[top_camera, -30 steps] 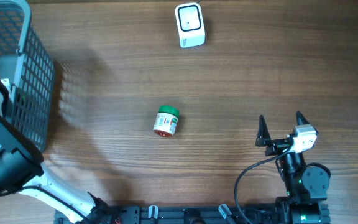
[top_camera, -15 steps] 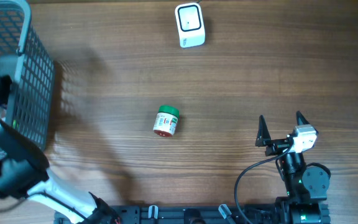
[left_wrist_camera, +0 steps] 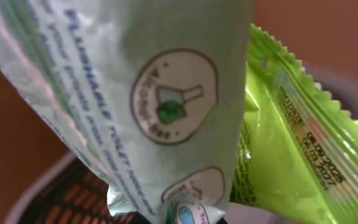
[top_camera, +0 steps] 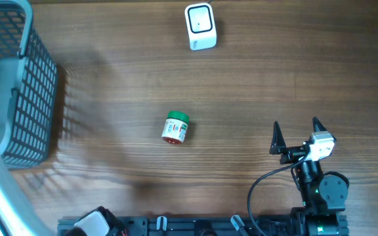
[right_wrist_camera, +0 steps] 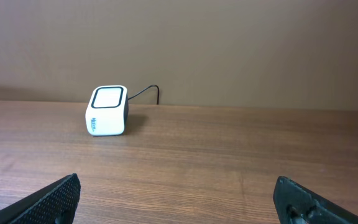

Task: Scan the item barcode
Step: 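Reach the left gripper back into the basket and grasp the snack bags, then lift the bags out and place them left of the jar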

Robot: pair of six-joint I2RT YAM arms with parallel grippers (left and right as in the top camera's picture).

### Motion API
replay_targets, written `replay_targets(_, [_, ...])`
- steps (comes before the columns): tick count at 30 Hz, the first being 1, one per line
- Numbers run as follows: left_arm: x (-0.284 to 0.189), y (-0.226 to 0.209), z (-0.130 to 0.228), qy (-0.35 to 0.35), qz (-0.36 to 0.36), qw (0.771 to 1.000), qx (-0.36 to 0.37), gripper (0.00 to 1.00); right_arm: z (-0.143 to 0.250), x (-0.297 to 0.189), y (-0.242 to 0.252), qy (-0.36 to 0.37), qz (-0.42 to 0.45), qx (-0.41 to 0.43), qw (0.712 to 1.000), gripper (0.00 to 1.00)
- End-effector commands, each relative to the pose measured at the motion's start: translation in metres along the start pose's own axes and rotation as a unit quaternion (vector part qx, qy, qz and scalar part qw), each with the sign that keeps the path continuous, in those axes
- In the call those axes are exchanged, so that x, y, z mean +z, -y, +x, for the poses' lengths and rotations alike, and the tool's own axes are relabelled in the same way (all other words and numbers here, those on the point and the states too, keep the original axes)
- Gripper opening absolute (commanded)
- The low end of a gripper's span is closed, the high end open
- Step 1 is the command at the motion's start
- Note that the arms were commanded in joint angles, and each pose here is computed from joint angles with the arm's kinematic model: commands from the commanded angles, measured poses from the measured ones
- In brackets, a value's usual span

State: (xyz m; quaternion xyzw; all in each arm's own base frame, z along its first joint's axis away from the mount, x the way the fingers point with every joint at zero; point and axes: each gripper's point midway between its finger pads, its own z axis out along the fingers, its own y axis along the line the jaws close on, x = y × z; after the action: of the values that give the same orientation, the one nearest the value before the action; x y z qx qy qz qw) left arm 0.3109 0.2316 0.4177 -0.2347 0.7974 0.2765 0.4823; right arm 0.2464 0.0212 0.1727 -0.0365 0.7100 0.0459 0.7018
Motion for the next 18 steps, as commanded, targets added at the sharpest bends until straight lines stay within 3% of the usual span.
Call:
replay_targets(1, [-0.079, 0.009, -0.046, 0.108, 0.037, 0.993, -0.020, 0.04, -0.001, 0.000, -0.001, 0.004, -0.001, -0.005, 1.000, 1.00])
replay_targets(8, [-0.160, 0.063, -0.045, 0.149, 0.170, 0.974, -0.019, 0.04, -0.001, 0.000, -0.001, 0.004, -0.001, -0.005, 1.000, 1.00])
replay_targets(12, [-0.177, 0.099, -0.012, 0.091, 0.245, 0.965, -0.003, 0.04, -0.001, 0.000, -0.001, 0.004, -0.001, -0.005, 1.000, 1.00])
replay_targets(18, [-0.174, 0.141, 0.052, -0.046, 0.288, 0.956, 0.042, 0.04, -0.001, 0.000, -0.001, 0.004, -0.001, -0.005, 1.000, 1.00])
